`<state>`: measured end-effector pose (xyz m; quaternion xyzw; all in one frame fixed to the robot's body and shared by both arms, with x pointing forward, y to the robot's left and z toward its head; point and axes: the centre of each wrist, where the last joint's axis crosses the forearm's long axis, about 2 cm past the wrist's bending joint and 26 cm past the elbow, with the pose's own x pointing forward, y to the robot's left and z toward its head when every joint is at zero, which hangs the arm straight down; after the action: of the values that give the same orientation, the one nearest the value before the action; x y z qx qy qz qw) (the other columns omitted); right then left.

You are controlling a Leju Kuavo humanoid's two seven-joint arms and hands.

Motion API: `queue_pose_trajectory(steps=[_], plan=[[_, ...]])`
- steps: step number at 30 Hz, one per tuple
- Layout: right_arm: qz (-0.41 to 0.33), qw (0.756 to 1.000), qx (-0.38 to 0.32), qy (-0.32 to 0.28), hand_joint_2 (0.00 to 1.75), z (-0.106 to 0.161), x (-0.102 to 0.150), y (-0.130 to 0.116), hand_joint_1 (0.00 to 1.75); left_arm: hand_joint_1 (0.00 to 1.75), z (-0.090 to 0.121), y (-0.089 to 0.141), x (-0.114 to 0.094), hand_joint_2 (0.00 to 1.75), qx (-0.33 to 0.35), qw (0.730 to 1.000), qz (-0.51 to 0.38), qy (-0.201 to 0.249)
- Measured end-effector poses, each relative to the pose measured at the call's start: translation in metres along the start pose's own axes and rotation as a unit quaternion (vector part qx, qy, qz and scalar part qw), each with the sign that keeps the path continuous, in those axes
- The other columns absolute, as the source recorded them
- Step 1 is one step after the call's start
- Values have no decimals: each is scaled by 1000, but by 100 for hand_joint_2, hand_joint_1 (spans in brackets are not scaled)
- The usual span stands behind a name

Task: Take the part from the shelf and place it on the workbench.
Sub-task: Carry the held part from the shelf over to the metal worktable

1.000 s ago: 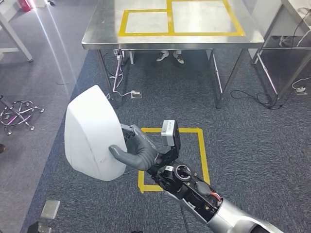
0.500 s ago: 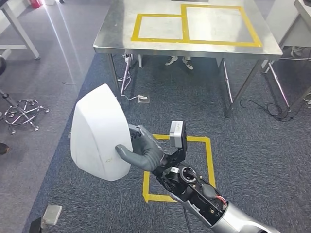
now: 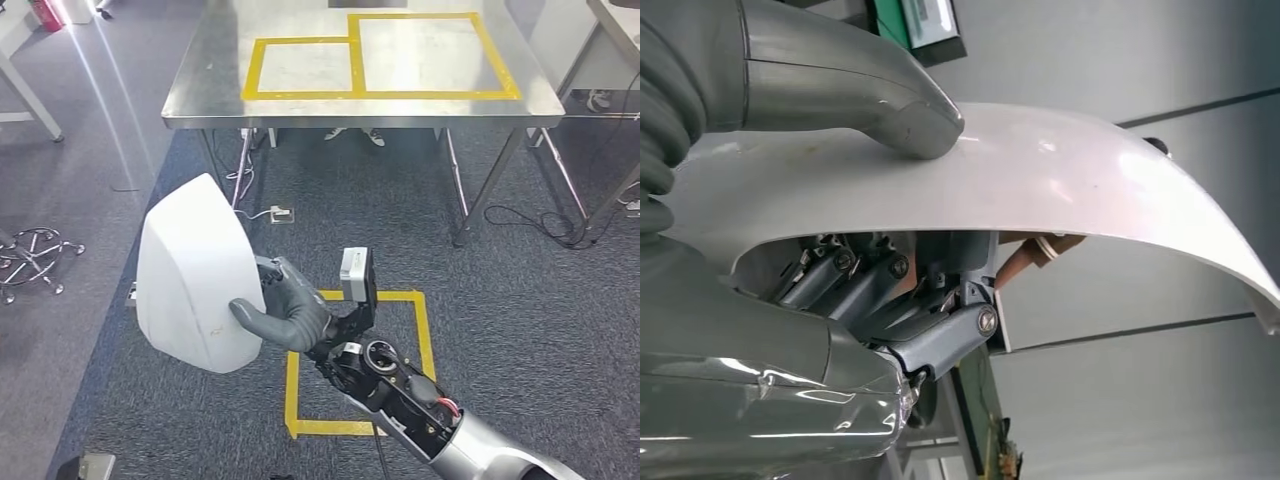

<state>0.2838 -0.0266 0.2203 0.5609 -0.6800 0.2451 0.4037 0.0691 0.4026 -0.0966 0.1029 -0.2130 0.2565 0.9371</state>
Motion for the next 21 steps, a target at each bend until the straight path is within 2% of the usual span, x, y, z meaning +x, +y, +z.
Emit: queue_pose_trajectory(steps=[21], plan=[[-5, 1000, -9, -4, 175, 7, -2, -4, 169, 0, -1, 0, 2, 175, -2, 1000, -2, -2]])
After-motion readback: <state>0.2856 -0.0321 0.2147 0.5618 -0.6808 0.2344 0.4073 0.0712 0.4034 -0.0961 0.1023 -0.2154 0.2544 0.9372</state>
